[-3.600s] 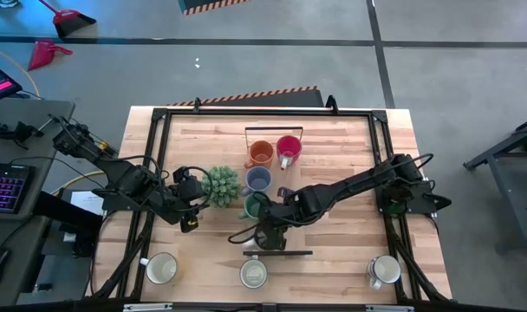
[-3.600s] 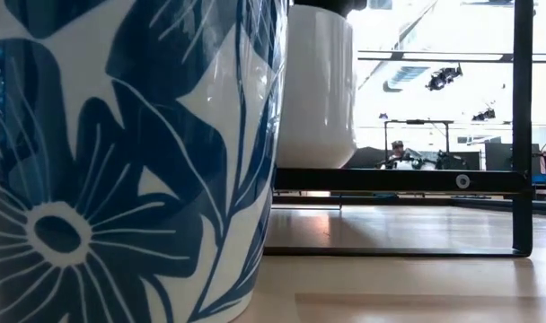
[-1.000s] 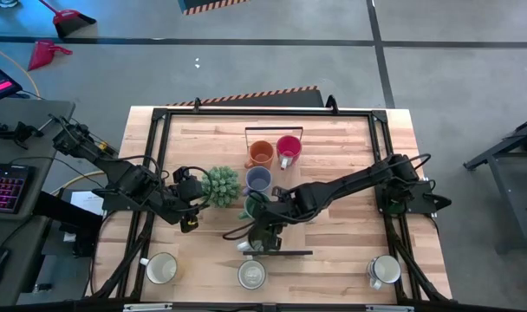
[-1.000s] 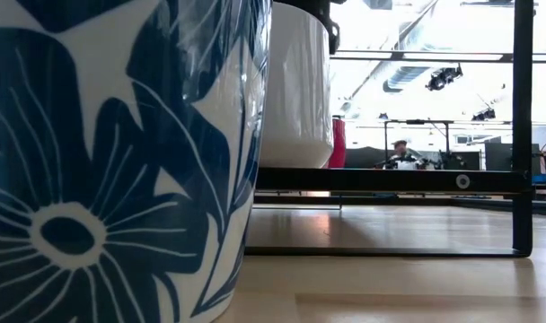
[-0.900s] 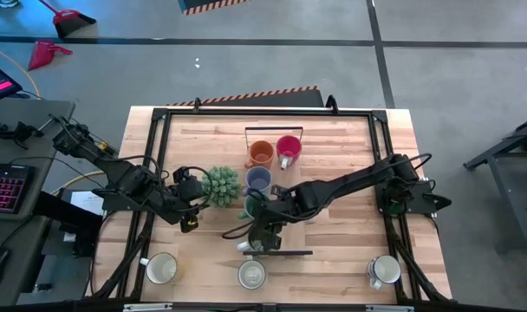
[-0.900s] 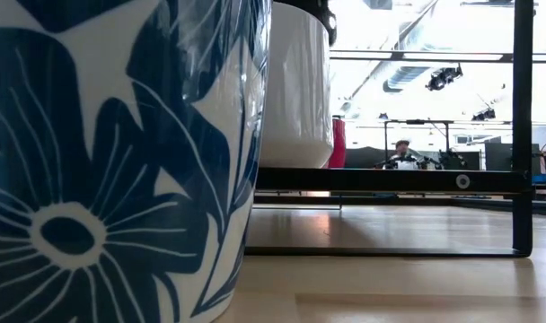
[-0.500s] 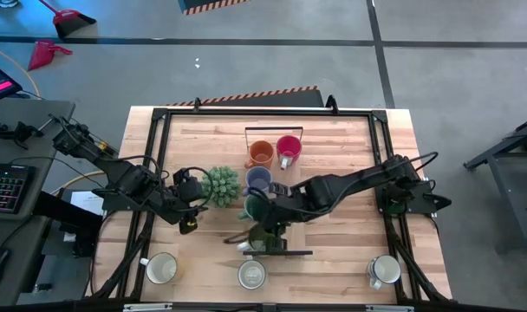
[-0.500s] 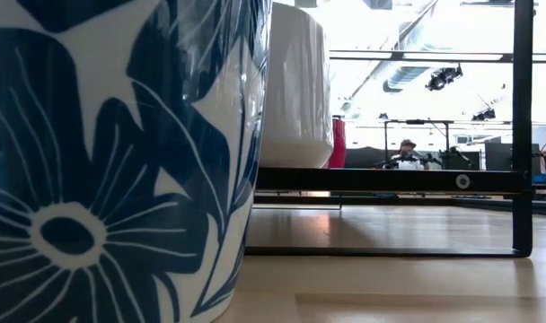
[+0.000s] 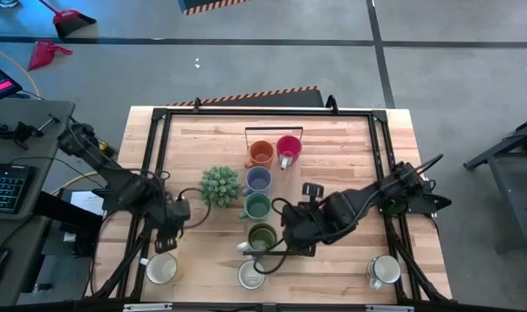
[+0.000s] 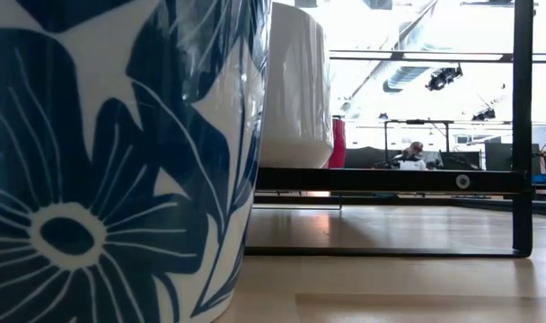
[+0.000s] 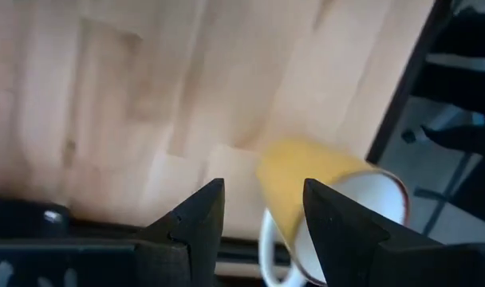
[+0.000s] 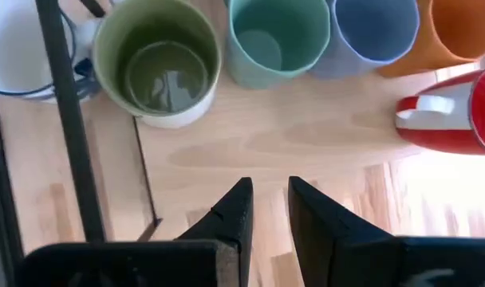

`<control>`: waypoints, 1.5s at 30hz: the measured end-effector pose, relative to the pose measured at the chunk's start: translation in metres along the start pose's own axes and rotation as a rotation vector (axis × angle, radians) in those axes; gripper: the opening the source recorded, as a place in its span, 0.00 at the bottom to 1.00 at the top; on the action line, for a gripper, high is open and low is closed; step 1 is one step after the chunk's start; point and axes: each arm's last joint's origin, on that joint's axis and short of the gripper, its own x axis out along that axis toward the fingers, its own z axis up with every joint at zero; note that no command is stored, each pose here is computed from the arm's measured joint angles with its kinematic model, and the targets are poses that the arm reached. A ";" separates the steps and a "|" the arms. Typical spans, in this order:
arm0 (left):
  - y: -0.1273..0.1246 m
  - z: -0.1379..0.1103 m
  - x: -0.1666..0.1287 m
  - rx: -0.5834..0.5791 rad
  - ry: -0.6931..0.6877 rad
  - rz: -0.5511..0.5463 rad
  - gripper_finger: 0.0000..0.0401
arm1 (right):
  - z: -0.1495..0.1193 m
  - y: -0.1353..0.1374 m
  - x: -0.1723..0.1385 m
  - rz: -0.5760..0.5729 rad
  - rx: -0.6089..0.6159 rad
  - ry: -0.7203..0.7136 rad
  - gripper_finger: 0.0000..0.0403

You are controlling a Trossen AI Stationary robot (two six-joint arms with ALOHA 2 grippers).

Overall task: Place coffee mugs
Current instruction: Put the yellow mug on the shelf

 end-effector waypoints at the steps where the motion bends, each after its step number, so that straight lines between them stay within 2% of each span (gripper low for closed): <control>1: -0.005 -0.002 0.003 0.002 0.011 -0.002 0.40 | -0.001 0.002 -0.001 -0.004 0.002 -0.008 0.15; 4: -0.019 -0.010 0.014 0.007 0.056 -0.017 0.40 | -0.005 0.005 -0.006 -0.035 0.026 -0.047 0.15; 7: -0.031 -0.020 0.027 0.022 0.104 0.016 0.40 | -0.009 0.010 -0.010 -0.054 0.025 -0.076 0.15; 14: -0.042 -0.031 0.045 0.031 0.149 0.089 0.44 | -0.014 0.018 -0.014 -0.054 0.041 -0.092 0.15; 19: -0.045 -0.029 0.057 0.015 0.163 0.136 0.45 | -0.016 0.021 -0.015 -0.038 0.053 -0.087 0.15; 26: -0.047 -0.025 0.068 0.022 0.088 0.210 0.45 | -0.018 0.024 -0.017 -0.026 0.059 -0.083 0.15; 31: -0.049 -0.023 0.077 0.039 0.098 0.239 0.45 | -0.020 0.026 -0.018 -0.022 0.052 -0.084 0.15; 37: -0.056 -0.020 0.089 0.104 0.096 0.222 0.45 | -0.024 0.032 -0.020 -0.013 0.034 -0.087 0.15; 45: -0.056 -0.015 0.094 0.124 0.103 0.219 0.45 | -0.030 0.038 -0.023 0.009 0.014 -0.078 0.15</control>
